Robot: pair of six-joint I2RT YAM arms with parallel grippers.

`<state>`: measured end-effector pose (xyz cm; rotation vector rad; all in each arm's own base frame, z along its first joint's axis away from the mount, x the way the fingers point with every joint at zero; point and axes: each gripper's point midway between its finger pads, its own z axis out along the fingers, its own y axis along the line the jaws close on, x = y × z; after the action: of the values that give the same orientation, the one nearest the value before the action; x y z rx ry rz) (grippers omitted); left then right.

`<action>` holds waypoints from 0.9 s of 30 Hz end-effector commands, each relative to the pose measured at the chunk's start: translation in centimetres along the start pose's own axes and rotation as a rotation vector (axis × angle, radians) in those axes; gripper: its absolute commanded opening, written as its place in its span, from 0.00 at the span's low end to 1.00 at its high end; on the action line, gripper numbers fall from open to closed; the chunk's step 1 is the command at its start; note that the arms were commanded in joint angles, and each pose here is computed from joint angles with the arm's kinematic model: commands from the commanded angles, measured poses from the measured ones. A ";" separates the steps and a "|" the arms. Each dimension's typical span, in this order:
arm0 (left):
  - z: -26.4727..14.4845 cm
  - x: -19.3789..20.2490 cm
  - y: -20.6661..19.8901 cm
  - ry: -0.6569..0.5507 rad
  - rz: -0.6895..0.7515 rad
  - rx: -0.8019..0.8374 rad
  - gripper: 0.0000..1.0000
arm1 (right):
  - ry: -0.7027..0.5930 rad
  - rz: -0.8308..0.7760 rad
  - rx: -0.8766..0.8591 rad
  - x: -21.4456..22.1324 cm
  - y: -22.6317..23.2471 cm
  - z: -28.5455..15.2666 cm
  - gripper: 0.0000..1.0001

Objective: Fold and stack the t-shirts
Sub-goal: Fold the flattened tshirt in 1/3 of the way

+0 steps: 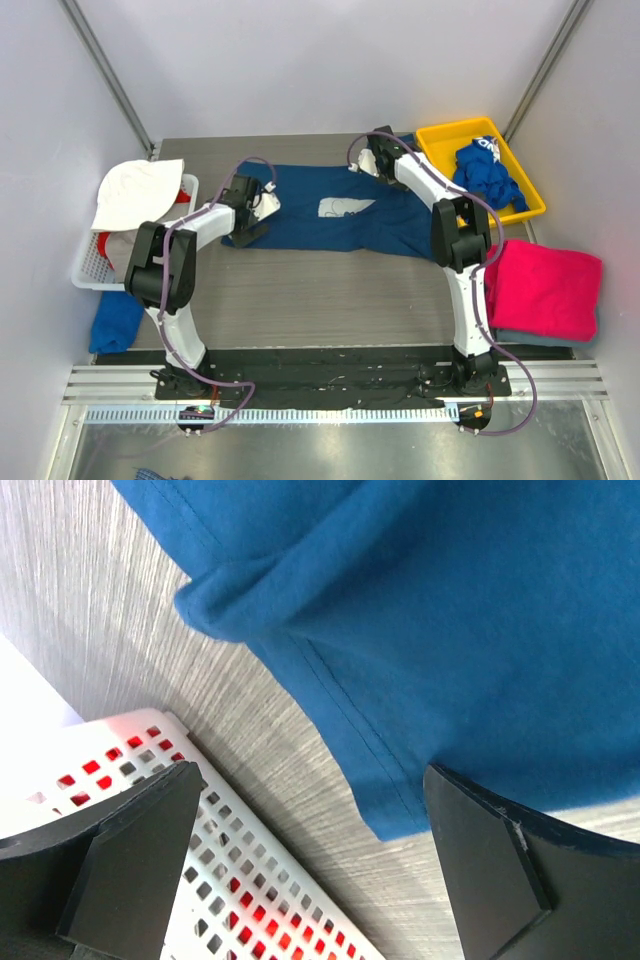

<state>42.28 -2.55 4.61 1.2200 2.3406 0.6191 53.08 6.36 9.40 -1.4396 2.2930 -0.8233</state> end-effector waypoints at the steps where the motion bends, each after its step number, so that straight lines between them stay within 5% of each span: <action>1: -1.0 -0.7 1.2 -0.040 -0.012 -0.051 0.99 | -0.005 0.026 0.071 -0.4 -2.4 -0.5 0.01; 23: -0.7 -1.2 1.2 -0.038 -0.012 -0.048 1.00 | 0.006 0.024 0.123 -0.7 -4.0 0.0 0.01; 27: -0.8 -1.1 1.0 -0.035 -0.008 -0.046 1.00 | 0.012 0.026 0.120 -0.8 -3.5 0.3 0.11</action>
<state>42.09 -2.66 4.62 1.2193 2.3348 0.6254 54.83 6.09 9.18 -1.4292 2.2685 -0.8849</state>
